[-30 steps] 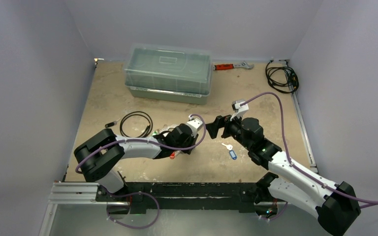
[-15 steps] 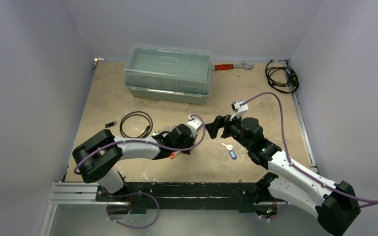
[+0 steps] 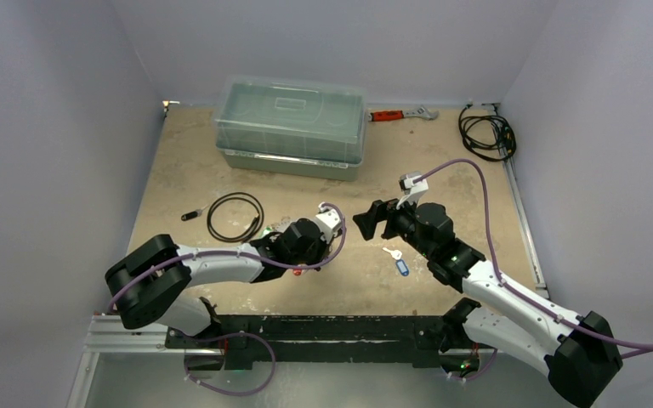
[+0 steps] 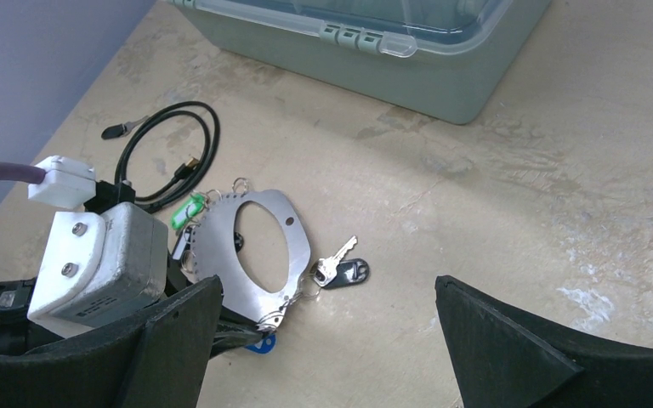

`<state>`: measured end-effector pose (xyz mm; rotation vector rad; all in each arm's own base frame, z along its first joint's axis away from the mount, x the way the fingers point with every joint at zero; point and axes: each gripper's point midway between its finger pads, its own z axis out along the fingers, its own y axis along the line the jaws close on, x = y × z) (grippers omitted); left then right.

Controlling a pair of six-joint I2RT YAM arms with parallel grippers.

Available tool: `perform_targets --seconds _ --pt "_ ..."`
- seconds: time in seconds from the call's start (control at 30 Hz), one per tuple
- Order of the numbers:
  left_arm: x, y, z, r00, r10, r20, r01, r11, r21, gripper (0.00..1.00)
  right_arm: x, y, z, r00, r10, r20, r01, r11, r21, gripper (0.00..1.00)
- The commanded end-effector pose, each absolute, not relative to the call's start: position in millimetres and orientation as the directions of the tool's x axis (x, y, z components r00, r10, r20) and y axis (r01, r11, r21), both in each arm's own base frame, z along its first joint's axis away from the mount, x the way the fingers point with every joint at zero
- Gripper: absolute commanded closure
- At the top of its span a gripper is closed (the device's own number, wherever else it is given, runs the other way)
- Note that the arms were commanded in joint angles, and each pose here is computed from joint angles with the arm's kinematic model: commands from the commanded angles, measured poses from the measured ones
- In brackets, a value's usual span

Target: Put the keys on the keyring

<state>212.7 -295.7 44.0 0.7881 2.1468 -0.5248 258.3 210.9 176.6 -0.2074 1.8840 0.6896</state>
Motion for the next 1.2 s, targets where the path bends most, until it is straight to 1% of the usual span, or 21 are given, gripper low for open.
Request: perform_targets --seconds 0.0,0.17,0.37,0.6,0.67,0.7,0.8,0.9,1.03,1.13,1.17 --pt "212.2 -307.1 67.3 -0.432 0.345 -0.833 0.736 0.669 -0.104 1.00 257.1 216.7 191.4 -0.379 0.195 -0.905 -0.490 0.787 0.374 0.01" --pt "207.6 -309.3 79.8 -0.395 0.342 -0.853 0.768 0.632 -0.102 1.00 244.4 225.8 201.5 -0.351 0.202 -0.914 -0.576 0.723 0.381 0.01" --pt "204.2 -308.1 101.5 -0.348 0.316 -0.883 0.790 0.606 -0.094 1.00 225.9 229.8 227.5 -0.270 0.244 -0.931 -0.676 0.640 0.364 0.04" --pt "201.1 -306.1 134.6 -0.310 0.262 -0.914 0.798 0.594 -0.100 1.00 191.7 235.9 256.1 -0.164 0.304 -0.939 -0.818 0.490 0.302 0.22" --pt "200.7 -304.4 143.1 -0.300 0.247 -0.921 0.798 0.595 -0.101 1.00 182.5 238.1 260.9 -0.141 0.309 -0.941 -0.850 0.449 0.275 0.30" --pt "199.8 -303.4 146.5 -0.295 0.239 -0.925 0.798 0.593 -0.102 1.00 178.5 238.9 263.4 -0.131 0.315 -0.940 -0.863 0.430 0.264 0.32" --pt "198.7 -302.3 156.3 -0.277 0.213 -0.937 0.801 0.589 -0.104 1.00 166.5 241.4 269.7 -0.113 0.327 -0.938 -0.897 0.373 0.238 0.32" --pt "193.2 -305.4 167.4 -0.259 0.193 -0.946 0.824 0.556 -0.112 1.00 157.0 244.0 274.7 -0.101 0.330 -0.938 -0.921 0.325 0.213 0.33" --pt "185.8 -307.3 180.3 -0.231 0.166 -0.959 0.849 0.515 -0.115 1.00 144.2 247.3 277.6 -0.087 0.333 -0.939 -0.949 0.259 0.179 0.40" --pt "180.7 -306.8 191.6 -0.204 0.144 -0.968 0.865 0.489 -0.110 1.00 132.8 248.2 280.2 -0.064 0.348 -0.935 -0.968 0.205 0.142 0.47" --pt "178.7 -307.0 196.0 -0.193 0.135 -0.972 0.872 0.478 -0.107 1.00 129.7 247.9 281.1 -0.057 0.356 -0.933 -0.972 0.192 0.133 0.48"
